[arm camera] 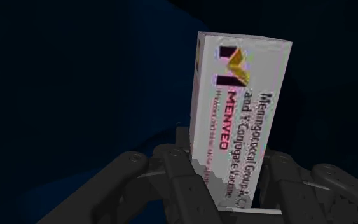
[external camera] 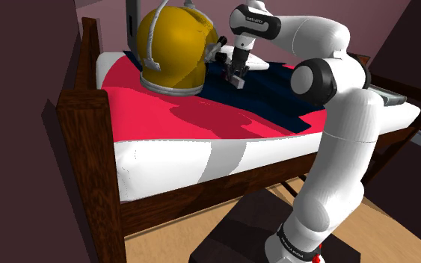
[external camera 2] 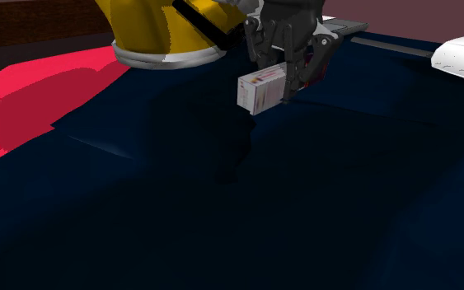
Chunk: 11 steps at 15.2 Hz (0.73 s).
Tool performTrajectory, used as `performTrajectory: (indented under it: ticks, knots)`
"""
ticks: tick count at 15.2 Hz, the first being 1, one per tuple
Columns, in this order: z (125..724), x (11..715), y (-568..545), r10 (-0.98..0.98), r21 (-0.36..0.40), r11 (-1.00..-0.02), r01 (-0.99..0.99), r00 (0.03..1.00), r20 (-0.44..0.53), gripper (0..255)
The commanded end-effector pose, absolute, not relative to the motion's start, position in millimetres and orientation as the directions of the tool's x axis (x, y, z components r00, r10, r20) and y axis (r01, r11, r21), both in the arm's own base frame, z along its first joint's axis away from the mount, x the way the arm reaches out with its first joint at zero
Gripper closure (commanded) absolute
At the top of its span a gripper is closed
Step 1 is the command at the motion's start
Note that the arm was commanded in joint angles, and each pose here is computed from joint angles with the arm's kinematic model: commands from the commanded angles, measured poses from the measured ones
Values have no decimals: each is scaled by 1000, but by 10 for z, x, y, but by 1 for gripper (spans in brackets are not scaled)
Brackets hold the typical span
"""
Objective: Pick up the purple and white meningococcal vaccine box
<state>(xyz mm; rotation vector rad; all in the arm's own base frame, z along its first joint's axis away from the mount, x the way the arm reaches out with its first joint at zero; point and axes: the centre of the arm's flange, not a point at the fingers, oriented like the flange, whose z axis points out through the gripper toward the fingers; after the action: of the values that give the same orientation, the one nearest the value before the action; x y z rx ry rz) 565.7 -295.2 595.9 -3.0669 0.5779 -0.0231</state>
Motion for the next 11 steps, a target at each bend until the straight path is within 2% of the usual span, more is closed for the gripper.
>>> performTrajectory:
  ticks: [1, 11]
  knots:
    - [5954, 5658, -2953, -364, -23, -931, -364, 931, 10, 255]
    - [6433, 5658, -2950, -364, -23, -931, -364, 931, 10, 255]
